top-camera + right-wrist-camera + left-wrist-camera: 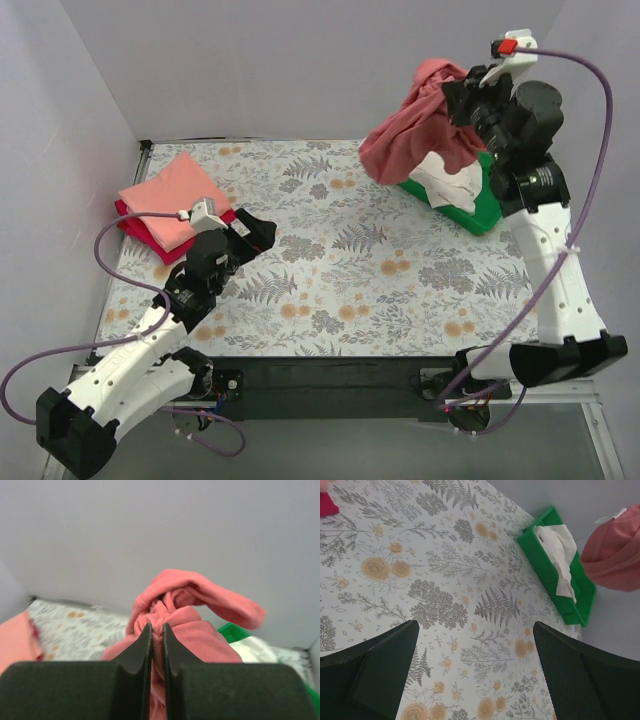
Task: Fold and stack the t-shirts
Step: Move the tshirt to the center of the board
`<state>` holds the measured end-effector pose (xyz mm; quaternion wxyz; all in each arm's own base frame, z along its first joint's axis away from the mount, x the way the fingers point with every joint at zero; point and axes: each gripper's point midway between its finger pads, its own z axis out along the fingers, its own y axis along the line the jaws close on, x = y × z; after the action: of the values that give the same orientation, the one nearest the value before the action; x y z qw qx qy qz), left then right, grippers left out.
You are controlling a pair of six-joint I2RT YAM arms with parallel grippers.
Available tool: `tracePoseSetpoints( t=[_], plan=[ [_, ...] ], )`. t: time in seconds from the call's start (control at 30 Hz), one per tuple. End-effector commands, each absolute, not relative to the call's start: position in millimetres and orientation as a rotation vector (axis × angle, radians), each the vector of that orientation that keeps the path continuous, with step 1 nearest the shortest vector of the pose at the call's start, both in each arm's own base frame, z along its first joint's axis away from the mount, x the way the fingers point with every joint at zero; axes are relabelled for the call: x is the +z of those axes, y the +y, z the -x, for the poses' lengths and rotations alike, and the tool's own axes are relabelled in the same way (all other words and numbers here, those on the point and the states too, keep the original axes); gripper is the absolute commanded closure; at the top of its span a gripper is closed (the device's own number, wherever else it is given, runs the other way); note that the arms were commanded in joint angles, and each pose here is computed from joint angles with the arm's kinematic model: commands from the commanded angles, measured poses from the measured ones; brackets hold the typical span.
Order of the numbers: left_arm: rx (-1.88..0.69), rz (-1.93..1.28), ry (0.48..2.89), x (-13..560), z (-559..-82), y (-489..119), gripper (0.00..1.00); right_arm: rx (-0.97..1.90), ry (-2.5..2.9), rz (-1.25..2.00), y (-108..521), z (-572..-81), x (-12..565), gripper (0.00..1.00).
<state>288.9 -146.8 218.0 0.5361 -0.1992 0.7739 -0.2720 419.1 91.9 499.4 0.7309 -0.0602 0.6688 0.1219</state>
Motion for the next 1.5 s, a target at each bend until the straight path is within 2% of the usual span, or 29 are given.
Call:
tracePoseSetpoints(
  t=[0.0, 0.07, 0.1, 0.33, 0.57, 0.7, 0.77, 0.8, 0.83, 0.97, 1.0, 1.03, 1.13, 1.23, 1.33, 1.47],
  plan=[
    [-0.752, 0.441, 1.849, 222.1, -278.2, -158.8, 0.02, 0.390, 1.448, 0.150, 122.8, -383.9, 489.9, 0.95],
    [-0.781, 0.456, 1.830, 228.2, -273.8, -157.7, 0.02, 0.443, 1.451, 0.126, 129.5, -367.6, 482.4, 0.96],
    [-0.788, 0.474, 1.830, 225.3, -271.7, -156.3, 0.03, 0.491, 1.518, 0.121, 142.9, -366.3, 450.1, 0.96],
    [-0.765, 0.560, 1.840, 211.2, -254.0, -137.7, 0.02, 0.598, 1.680, 0.104, 185.6, -344.0, 352.9, 0.97],
    [-0.761, 0.560, 1.999, 176.0, -242.2, -147.1, 0.02, 0.578, 1.803, 0.037, 209.6, -347.7, 268.7, 0.96],
    [-0.768, 0.526, 2.157, 138.0, -235.7, -162.9, 0.02, 0.505, 1.895, 0.008, 211.0, -358.8, 227.4, 0.92],
    [-0.816, 0.487, 2.226, 123.4, -227.9, -174.7, 0.02, 0.415, 1.937, -0.029, 203.0, -368.7, 206.5, 0.86],
    [-0.825, 0.476, 2.267, 113.5, -225.8, -179.2, 0.02, 0.377, 1.941, -0.030, 201.0, -373.7, 204.8, 0.71],
    [-0.900, 0.434, 2.301, 108.4, -220.3, -191.9, 0.02, 0.297, 1.953, -0.031, 194.6, -382.2, 201.1, 0.52],
    [-1.039, 0.372, 2.360, 94.3, -205.2, -212.6, 0.02, 0.132, 2.048, -0.005, 181.2, -388.4, 188.3, 0.19],
    [-1.046, 0.359, 2.377, 89.0, -202.8, -216.5, 0.02, 0.098, 2.042, -0.036, 172.6, -386.0, 193.7, 0.05],
    [-1.039, 0.345, 2.387, 87.0, -203.5, -219.9, 0.02, 0.074, 2.023, -0.082, 161.6, -380.3, 198.6, 0.02],
    [-0.998, 0.317, 2.429, 77.6, -203.4, -228.4, 0.02, 0.088, 1.997, -0.175, 138.3, -350.9, 198.2, 0.02],
    [-0.949, 0.280, 2.467, 71.3, -211.2, -242.0, 0.02, 0.122, 1.992, -0.286, 110.1, -308.1, 171.2, 0.02],
    [-0.892, 0.244, 2.503, 58.8, -216.3, -260.3, 0.12, 0.219, 1.932, -0.404, 82.2, -261.0, 142.9, 0.02],
    [-0.799, 0.243, 2.561, 36.7, -225.9, -266.5, 0.25, 0.361, 1.844, -0.413, 83.7, -245.7, 155.5, 0.02]
  ],
)
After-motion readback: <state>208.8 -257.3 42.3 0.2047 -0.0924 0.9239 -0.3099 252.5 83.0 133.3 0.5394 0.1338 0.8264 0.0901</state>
